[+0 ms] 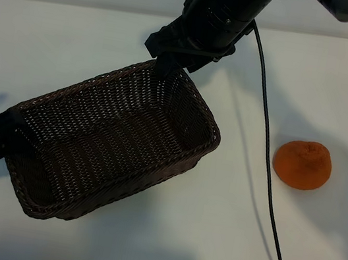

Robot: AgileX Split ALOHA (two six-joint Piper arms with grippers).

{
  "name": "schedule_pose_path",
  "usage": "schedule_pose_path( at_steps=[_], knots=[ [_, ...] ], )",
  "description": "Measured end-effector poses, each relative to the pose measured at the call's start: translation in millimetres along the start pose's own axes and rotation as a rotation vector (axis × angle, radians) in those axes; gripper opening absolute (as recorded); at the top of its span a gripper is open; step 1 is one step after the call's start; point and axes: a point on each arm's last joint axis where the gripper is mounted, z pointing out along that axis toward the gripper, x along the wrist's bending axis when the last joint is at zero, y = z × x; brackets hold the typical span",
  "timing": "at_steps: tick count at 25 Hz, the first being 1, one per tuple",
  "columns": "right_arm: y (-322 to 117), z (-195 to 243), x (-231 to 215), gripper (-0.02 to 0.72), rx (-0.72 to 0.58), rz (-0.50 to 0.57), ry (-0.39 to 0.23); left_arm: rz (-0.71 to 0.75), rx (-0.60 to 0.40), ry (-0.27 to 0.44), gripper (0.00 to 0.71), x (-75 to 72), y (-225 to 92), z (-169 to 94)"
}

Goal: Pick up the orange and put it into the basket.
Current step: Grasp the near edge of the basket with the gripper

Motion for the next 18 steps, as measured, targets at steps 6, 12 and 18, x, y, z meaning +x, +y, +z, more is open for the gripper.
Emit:
schedule_pose_path(
  at_steps=[6,12,18],
  knots=[
    [0,0,0,0.519,0.000,0.000,0.001,0.012,0.017,0.000,0.588,0.0,-1,0],
    [0,0,0,0.519,-0.001,0.001,0.003,0.035,0.037,0.023,0.588,2.1,-3,0],
    [0,0,0,0.520,-0.001,0.001,0.004,0.028,0.049,0.070,0.588,5.6,-1,13]
  ],
)
